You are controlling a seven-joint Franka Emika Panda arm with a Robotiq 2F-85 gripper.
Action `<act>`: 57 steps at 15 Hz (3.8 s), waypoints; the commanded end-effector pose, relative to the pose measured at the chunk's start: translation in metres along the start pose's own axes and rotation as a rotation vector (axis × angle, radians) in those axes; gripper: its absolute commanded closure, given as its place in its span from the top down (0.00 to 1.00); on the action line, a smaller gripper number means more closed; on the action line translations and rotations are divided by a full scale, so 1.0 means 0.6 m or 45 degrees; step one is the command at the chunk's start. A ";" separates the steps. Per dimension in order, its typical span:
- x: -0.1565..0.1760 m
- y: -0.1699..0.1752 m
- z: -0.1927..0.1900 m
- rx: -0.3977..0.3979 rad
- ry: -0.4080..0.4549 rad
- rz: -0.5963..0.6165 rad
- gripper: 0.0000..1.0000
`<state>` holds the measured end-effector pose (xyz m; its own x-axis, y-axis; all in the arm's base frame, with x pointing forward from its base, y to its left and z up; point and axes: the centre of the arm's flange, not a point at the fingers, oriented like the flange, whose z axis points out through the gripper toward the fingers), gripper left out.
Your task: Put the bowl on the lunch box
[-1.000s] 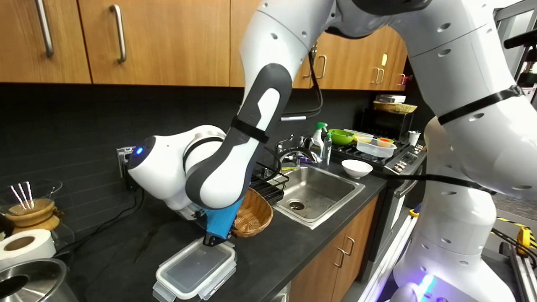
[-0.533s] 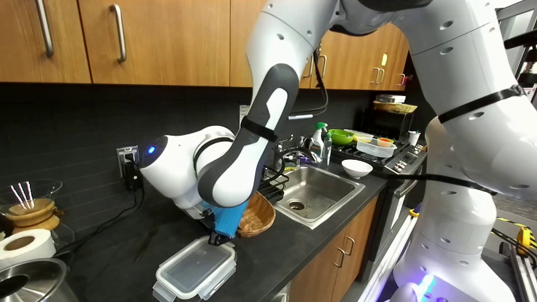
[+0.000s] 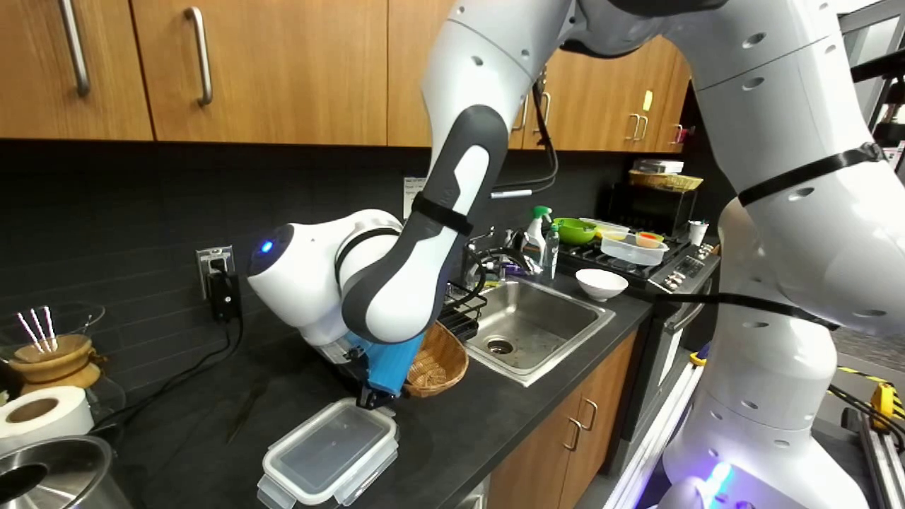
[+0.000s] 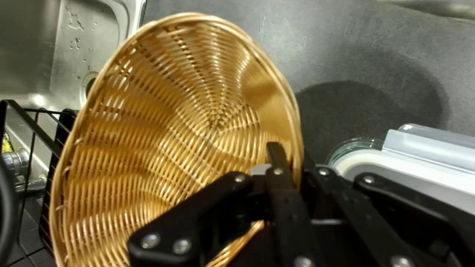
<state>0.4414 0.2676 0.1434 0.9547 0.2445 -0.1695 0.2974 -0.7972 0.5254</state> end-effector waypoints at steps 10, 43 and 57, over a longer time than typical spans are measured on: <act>0.000 0.000 0.000 0.001 0.000 0.000 0.09; -0.089 0.003 -0.042 0.199 0.429 -0.217 0.02; -0.042 -0.035 -0.113 0.120 0.251 -0.411 0.02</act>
<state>0.4011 0.3000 0.1847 0.8136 0.5727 -0.1007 0.5635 -0.7337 0.3798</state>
